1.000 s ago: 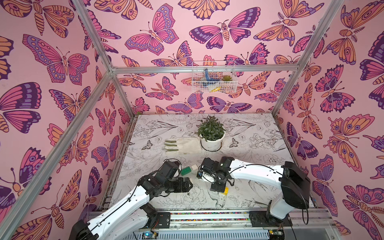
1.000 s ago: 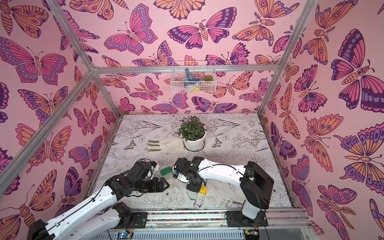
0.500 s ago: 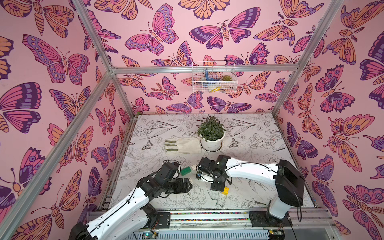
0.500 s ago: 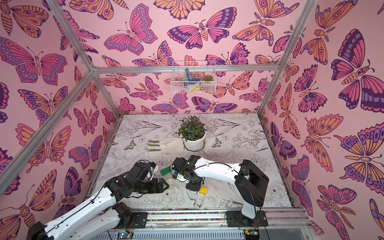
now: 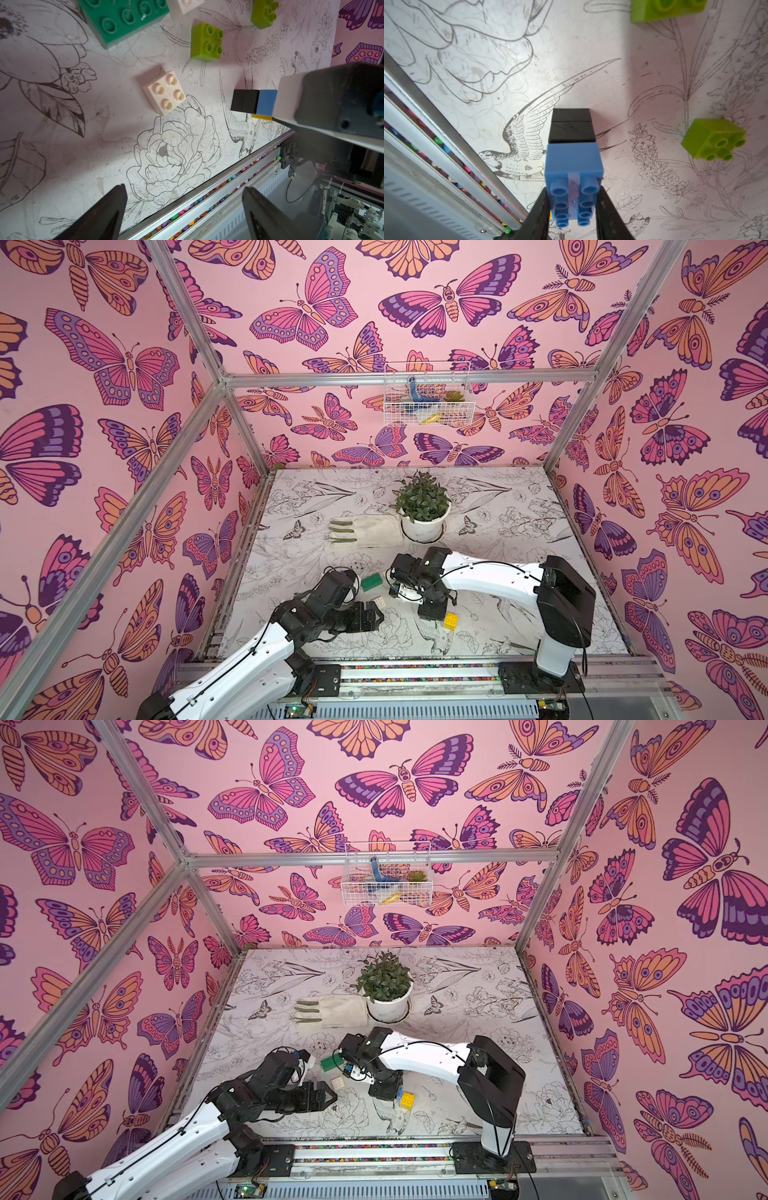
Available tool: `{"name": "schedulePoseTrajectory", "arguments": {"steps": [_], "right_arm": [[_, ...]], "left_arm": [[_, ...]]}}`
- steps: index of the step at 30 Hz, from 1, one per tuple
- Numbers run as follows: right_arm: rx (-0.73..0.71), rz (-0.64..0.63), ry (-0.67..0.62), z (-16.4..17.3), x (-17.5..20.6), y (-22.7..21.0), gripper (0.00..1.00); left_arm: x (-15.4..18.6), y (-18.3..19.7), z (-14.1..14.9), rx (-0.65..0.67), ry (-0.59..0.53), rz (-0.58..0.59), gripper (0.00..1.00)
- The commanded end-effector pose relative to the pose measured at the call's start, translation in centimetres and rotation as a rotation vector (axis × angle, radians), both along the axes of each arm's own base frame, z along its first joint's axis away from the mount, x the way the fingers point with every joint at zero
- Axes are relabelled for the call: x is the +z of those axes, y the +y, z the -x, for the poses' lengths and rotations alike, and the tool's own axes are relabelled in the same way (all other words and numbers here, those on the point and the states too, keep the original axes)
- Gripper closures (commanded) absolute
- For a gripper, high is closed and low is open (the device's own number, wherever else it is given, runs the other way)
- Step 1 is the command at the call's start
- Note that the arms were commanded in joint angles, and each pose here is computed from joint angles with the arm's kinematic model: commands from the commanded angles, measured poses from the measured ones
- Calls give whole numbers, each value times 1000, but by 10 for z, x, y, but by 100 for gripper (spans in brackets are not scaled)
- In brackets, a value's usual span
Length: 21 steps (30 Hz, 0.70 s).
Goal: Assemble a giraffe with lego
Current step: Assemble the lego brick with the lego brick.
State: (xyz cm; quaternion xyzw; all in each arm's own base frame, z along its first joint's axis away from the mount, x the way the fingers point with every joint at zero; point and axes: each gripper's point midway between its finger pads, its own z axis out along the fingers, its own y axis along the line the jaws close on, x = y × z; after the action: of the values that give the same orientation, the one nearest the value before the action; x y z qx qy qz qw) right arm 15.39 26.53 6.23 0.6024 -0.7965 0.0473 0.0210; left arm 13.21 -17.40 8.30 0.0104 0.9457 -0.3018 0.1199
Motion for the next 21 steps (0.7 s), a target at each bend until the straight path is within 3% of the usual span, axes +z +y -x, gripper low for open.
{"name": "schedulePoseTrajectory", "arguments": {"steps": [1,6,21], "right_arm": [[6,78,8,3,-14,-7,92],[2,63,6,0,-13,3,90],[-88,-108,-54,-8,9,20,62]], "left_arm": [[-4,-2,1,4,7,12,7],[-3,-4,-1,-1,5,7,7],[-1,-5,-1,-6,4,12,7]]}}
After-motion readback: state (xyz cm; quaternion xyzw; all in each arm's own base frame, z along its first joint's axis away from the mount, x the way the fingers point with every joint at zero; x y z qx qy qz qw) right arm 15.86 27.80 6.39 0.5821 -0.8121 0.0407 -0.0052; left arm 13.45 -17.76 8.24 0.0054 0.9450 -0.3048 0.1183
